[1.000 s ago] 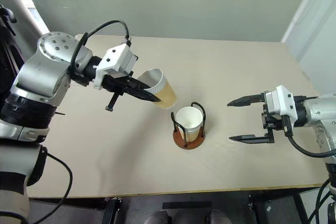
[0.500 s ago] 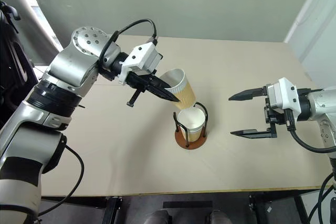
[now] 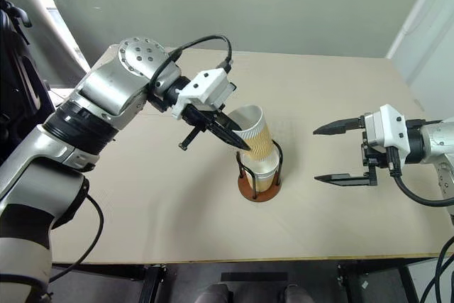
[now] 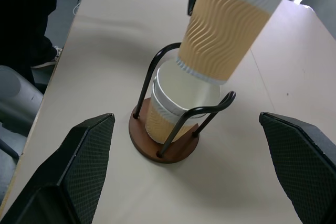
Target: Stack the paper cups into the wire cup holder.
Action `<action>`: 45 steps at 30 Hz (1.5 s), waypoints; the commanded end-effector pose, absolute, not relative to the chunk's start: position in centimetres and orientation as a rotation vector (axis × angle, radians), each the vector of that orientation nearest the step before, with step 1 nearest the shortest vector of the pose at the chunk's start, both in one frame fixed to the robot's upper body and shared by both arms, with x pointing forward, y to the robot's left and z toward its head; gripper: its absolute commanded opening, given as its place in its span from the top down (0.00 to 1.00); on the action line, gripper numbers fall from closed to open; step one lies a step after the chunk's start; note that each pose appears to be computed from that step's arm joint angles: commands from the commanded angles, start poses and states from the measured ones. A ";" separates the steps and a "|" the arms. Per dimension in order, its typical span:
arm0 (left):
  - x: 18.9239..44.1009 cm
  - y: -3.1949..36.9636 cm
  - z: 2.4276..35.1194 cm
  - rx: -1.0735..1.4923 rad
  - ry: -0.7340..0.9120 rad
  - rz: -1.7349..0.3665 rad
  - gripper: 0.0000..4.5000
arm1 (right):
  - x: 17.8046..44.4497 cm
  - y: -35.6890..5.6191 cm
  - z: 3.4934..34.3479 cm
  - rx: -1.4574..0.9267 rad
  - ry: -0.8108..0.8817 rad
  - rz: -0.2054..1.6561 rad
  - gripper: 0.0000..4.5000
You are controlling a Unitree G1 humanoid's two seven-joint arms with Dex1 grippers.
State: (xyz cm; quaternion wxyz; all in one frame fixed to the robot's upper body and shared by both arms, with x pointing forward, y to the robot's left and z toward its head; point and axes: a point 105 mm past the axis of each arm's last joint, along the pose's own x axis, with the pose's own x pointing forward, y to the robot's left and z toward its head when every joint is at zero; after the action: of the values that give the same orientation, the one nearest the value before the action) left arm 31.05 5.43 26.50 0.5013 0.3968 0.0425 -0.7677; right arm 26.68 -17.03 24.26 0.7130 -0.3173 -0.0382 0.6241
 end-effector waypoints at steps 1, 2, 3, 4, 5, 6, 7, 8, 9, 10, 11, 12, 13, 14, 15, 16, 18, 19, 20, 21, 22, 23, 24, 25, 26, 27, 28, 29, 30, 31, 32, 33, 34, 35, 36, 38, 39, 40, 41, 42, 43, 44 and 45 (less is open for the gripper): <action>30.7 5.3 27.3 1.042 0.059 -1.881 0.99 | 26.3 -17.3 25.6 -0.754 -0.137 1.341 0.00; 30.8 5.3 27.2 1.044 0.059 -1.882 0.99 | 26.2 -17.3 25.6 -0.753 -0.137 1.339 0.00; 30.9 5.3 27.1 1.051 0.058 -1.880 0.99 | 26.2 -17.4 25.6 -0.753 -0.137 1.338 0.00; 31.0 5.3 27.0 1.058 0.057 -1.878 0.99 | 26.2 -17.4 25.5 -0.753 -0.137 1.335 0.00; 31.1 5.2 27.0 1.061 0.056 -1.877 0.99 | 26.2 -17.4 25.5 -0.753 -0.137 1.334 0.00; 31.2 5.2 26.9 1.063 0.056 -1.876 0.99 | 26.2 -17.4 25.5 -0.754 -0.136 1.333 0.00; 31.2 5.2 26.9 1.073 0.054 -1.874 0.99 | 26.2 -17.4 25.5 -0.754 -0.136 1.331 0.00; 31.3 5.2 26.9 1.075 0.054 -1.873 0.99 | 26.2 -17.4 25.5 -0.755 -0.137 1.330 0.00; 31.3 5.2 26.8 1.077 0.053 -1.872 0.99 | 26.3 -17.4 25.5 -0.755 -0.138 1.329 0.00; 31.4 5.2 26.8 1.078 0.052 -1.873 0.99 | 26.3 -17.4 25.5 -0.755 -0.139 1.328 0.00; 31.4 5.1 26.7 1.078 0.051 -1.873 0.99 | 26.3 -17.4 25.5 -0.755 -0.140 1.327 0.00; 31.4 5.1 26.7 1.079 0.050 -1.874 0.99 | 26.3 -17.4 25.5 -0.755 -0.141 1.326 0.00; 31.4 5.0 26.6 1.079 0.045 -1.875 0.99 | 26.3 -17.4 25.5 -0.755 -0.142 1.324 0.00; 31.5 4.9 26.6 1.079 0.041 -1.876 0.99 | 26.4 -17.4 25.4 -0.756 -0.143 1.324 0.00; 31.5 4.8 26.6 1.078 0.035 -1.876 0.99 | 26.4 -17.4 25.4 -0.756 -0.144 1.323 0.00; 31.5 4.8 26.6 1.080 0.033 -1.877 0.99 | 26.4 -17.4 25.4 -0.757 -0.145 1.322 0.00; 31.6 4.5 26.6 1.075 0.033 -1.880 0.99 | 26.5 -17.4 25.4 -0.761 -0.150 1.316 0.00; 31.6 4.4 26.6 1.070 0.034 -1.882 0.99 | 26.6 -17.4 25.4 -0.762 -0.150 1.314 0.00; 31.6 4.2 26.7 1.064 0.032 -1.885 0.99 | 26.6 -17.4 25.4 -0.764 -0.148 1.313 0.00; 31.6 4.1 26.8 1.061 0.031 -1.886 0.99 | 26.6 -17.4 25.4 -0.764 -0.147 1.313 0.00; 31.5 3.9 26.9 1.053 0.026 -1.888 0.95 | 26.6 -17.4 25.3 -0.765 -0.145 1.312 0.00; 31.5 3.9 26.9 1.052 0.030 -1.892 0.91 | 26.6 -17.5 25.3 -0.766 -0.142 1.312 0.00; 31.5 3.9 26.9 1.055 0.030 -1.892 0.85 | 26.6 -17.5 25.4 -0.767 -0.143 1.310 0.00; 31.5 3.9 26.9 1.061 0.029 -1.891 0.79 | 26.7 -17.5 25.4 -0.768 -0.141 1.310 0.00; 31.5 4.0 26.9 1.067 0.028 -1.889 0.71 | 26.7 -17.5 25.4 -0.769 -0.141 1.308 0.00; 31.6 4.0 26.9 1.068 0.025 -1.887 0.63 | 26.7 -17.5 25.3 -0.769 -0.140 1.308 0.00; 31.6 4.0 26.9 1.067 0.025 -1.887 0.55 | 26.7 -17.5 25.3 -0.770 -0.138 1.308 0.00; 31.6 4.0 26.9 1.066 0.025 -1.887 0.47 | 26.7 -17.5 25.3 -0.771 -0.138 1.308 0.00; 31.6 4.0 26.9 1.067 0.026 -1.887 0.38 | 26.7 -17.5 25.3 -0.772 -0.136 1.308 0.00; 31.6 4.1 26.9 1.069 0.028 -1.886 0.30 | 26.8 -17.5 25.3 -0.773 -0.135 1.307 0.00; 31.7 4.1 26.8 1.072 0.029 -1.884 0.22 | 26.8 -17.6 25.3 -0.775 -0.133 1.306 0.00; 31.7 4.1 26.8 1.073 0.028 -1.883 0.14 | 26.9 -17.6 25.3 -0.777 -0.133 1.305 0.00; 31.7 4.1 26.8 1.074 0.027 -1.882 0.06 | 26.9 -17.6 25.3 -0.778 -0.133 1.304 0.00; 31.7 4.1 26.8 1.073 0.025 -1.882 0.00 | 26.9 -17.6 25.3 -0.779 -0.133 1.304 0.00; 31.7 4.1 26.8 1.071 0.024 -1.882 0.00 | 26.9 -17.6 25.3 -0.780 -0.132 1.304 0.00; 31.7 4.1 26.8 1.071 0.019 -1.882 0.00 | 26.9 -17.6 25.3 -0.781 -0.130 1.304 0.00; 31.7 4.1 26.8 1.069 0.014 -1.880 0.00 | 26.9 -17.6 25.3 -0.781 -0.129 1.304 0.00; 31.8 4.1 26.9 1.065 0.011 -1.877 0.00 | 27.0 -17.6 25.3 -0.781 -0.128 1.304 0.00; 31.9 4.1 27.0 1.057 -0.003 -1.869 0.00 | 27.0 -17.5 25.4 -0.778 -0.126 1.302 0.00; 32.0 4.2 27.2 1.045 -0.019 -1.860 0.00 | 27.1 -17.5 25.4 -0.774 -0.129 1.296 0.00; 32.2 4.3 27.6 1.016 -0.032 -1.842 0.00 | 27.3 -17.4 25.5 -0.762 -0.124 1.286 0.00; 32.5 4.5 28.0 0.990 -0.046 -1.823 0.00 | 27.5 -17.5 25.4 -0.754 -0.112 1.275 0.00; 32.9 4.9 28.5 0.956 -0.062 -1.785 0.00 | 27.7 -17.6 25.3 -0.752 -0.105 1.254 0.00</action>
State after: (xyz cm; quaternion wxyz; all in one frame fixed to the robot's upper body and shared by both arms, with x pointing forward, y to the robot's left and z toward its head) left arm 32.65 4.16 26.91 0.5092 0.4111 -0.0046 -0.7561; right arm 27.46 -17.33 24.46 0.7326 -0.3329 -0.0407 0.5924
